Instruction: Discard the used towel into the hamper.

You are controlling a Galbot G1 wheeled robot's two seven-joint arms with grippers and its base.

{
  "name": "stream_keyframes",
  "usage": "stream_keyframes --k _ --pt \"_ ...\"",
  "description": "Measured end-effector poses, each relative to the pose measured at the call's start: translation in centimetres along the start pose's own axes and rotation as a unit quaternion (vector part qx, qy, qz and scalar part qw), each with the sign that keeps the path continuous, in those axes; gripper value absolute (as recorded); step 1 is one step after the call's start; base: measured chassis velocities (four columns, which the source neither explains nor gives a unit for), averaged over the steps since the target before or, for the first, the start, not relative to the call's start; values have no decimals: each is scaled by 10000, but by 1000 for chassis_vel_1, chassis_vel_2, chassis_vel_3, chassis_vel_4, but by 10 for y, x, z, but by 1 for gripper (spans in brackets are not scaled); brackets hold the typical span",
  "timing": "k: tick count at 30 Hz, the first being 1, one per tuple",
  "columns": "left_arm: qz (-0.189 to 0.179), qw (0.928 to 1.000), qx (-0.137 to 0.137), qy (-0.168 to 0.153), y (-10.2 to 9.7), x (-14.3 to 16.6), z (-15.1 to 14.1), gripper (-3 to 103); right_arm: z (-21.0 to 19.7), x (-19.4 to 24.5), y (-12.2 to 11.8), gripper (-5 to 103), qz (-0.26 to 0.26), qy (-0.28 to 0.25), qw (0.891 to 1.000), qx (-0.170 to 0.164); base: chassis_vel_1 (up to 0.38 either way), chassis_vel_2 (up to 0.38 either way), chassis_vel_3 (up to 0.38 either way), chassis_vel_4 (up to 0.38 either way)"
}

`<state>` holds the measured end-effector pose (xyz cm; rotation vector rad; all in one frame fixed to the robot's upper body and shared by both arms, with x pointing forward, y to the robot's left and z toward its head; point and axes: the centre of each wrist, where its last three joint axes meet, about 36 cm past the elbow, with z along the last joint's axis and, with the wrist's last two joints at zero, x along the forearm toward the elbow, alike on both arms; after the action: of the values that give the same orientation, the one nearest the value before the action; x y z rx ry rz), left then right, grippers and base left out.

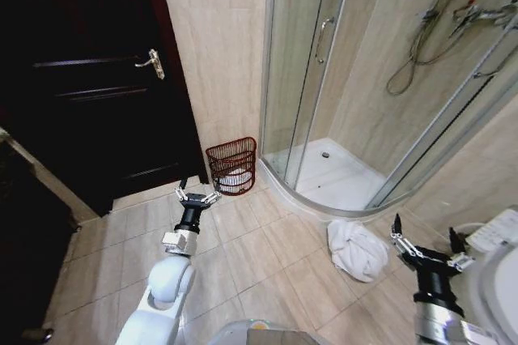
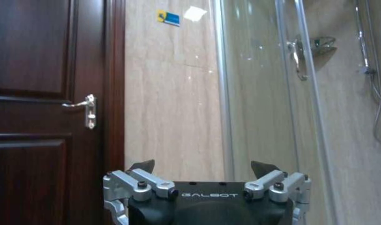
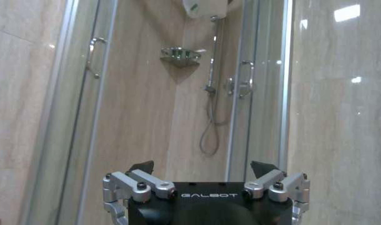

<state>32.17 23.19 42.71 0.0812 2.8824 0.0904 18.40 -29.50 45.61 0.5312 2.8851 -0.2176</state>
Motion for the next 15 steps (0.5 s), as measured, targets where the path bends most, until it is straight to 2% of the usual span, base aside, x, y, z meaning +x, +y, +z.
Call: stream_keyframes --k 15 --pt "-61 10000 53 -43 -1 2 3 100 0 1 -1 100 9 2 10000 23 -177 -159 165 169"
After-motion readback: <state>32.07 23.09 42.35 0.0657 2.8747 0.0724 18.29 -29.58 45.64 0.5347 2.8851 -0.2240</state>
